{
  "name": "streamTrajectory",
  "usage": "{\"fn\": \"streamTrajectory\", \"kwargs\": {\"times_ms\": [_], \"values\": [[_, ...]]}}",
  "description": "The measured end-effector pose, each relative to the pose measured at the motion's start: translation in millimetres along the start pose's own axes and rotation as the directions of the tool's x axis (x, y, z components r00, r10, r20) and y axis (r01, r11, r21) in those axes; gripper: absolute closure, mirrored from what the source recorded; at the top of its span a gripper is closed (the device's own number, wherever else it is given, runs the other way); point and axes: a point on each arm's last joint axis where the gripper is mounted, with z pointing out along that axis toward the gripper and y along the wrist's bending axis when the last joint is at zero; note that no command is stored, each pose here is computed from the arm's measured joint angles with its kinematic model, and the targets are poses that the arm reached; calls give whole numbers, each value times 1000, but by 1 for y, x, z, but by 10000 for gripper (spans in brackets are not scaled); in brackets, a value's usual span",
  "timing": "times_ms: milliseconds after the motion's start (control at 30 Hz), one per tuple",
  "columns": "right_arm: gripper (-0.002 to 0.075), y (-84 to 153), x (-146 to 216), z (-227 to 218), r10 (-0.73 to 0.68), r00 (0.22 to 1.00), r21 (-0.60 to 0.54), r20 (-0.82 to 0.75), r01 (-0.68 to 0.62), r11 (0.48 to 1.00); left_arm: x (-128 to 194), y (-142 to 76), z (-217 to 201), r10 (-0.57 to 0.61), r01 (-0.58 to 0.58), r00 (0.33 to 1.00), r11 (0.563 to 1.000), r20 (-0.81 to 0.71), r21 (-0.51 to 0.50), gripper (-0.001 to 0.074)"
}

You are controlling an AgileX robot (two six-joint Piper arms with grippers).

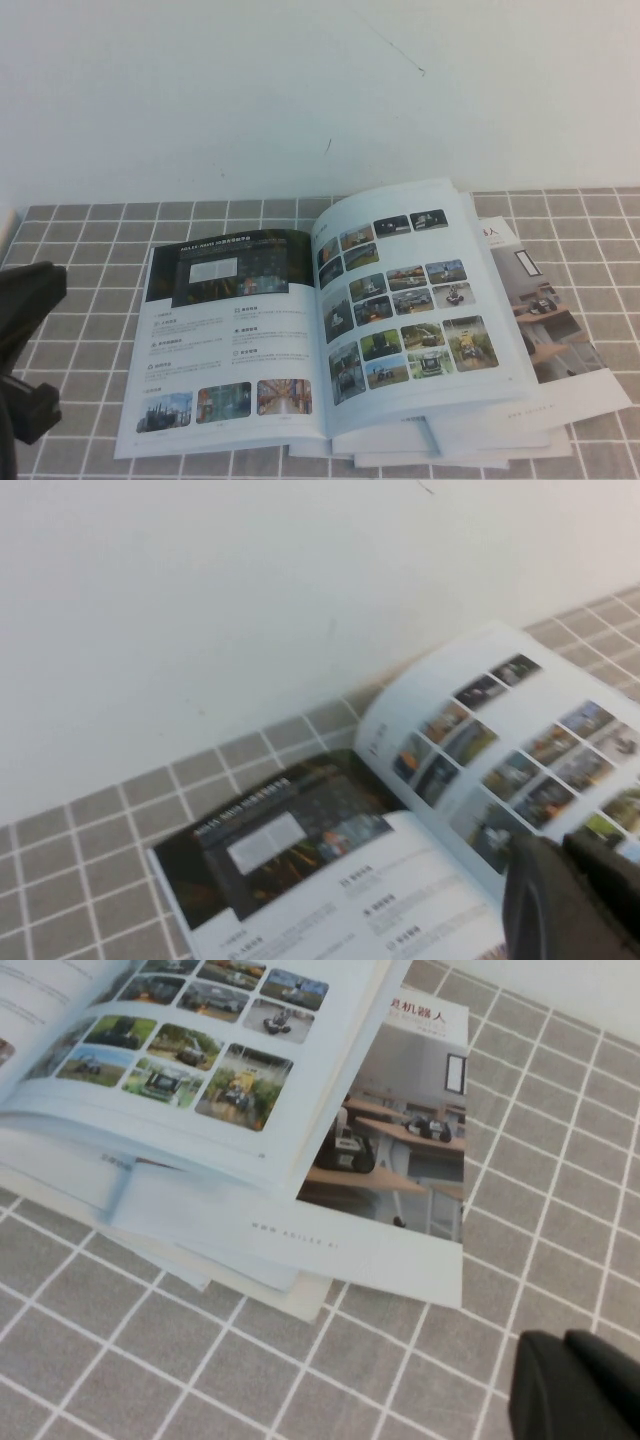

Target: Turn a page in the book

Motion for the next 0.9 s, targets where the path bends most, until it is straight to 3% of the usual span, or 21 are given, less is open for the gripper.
{"fn": "streamTrajectory", "kwargs": {"times_ms": [133, 467, 700, 900], "values": [[728, 5, 26, 7, 19, 1000, -9, 23, -19, 1000, 11, 5, 4, -26, 28, 999, 999, 36, -47, 737], [728, 13, 38, 5, 103, 995, -78, -14, -103, 992, 12, 1, 5, -151, 151, 987, 988, 55, 4, 737], [728, 13, 38, 5, 108, 994, -83, -18, -109, 991, 12, -10, 5, -134, 130, 990, 988, 44, 84, 737], [728, 13, 38, 5, 111, 994, -86, -19, -112, 990, 23, -23, -21, -105, 92, 992, 983, 75, 162, 737]]}}
